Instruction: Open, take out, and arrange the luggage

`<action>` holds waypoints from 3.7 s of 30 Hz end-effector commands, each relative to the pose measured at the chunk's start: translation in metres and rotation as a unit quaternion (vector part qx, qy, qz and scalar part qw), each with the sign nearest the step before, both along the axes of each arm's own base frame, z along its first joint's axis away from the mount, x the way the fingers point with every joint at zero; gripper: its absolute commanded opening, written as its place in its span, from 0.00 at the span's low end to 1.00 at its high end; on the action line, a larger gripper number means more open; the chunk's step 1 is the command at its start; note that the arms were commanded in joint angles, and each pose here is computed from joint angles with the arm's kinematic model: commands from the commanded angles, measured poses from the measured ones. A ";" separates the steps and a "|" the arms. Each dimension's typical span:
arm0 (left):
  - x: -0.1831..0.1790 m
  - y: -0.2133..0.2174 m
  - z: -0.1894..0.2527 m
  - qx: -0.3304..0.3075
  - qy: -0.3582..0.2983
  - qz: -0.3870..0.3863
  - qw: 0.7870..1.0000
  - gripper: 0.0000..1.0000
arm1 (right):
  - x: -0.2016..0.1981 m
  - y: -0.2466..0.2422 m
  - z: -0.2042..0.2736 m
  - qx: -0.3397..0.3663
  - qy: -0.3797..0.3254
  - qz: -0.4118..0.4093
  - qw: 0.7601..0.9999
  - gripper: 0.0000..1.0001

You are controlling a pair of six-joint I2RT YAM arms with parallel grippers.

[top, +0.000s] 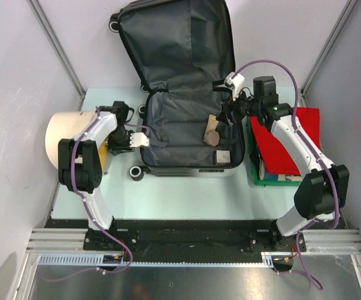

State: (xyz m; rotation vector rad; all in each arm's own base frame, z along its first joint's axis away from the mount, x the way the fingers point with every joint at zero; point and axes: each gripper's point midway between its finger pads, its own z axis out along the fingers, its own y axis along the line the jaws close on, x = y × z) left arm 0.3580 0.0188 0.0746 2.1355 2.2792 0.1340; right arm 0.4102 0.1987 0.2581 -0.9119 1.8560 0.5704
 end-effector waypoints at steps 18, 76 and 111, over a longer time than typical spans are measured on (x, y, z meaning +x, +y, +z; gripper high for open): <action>0.000 0.023 -0.005 0.056 -0.008 -0.022 0.998 0.35 | -0.002 -0.004 0.017 0.004 -0.018 -0.020 1.000 0.67; 0.014 -0.012 0.021 0.002 -0.044 0.008 0.999 0.30 | -0.004 -0.003 0.011 -0.006 -0.021 -0.013 1.000 0.67; 0.025 0.050 0.267 -0.395 -0.262 0.554 0.685 0.81 | -0.075 0.417 -0.004 0.172 -0.188 0.311 0.916 0.57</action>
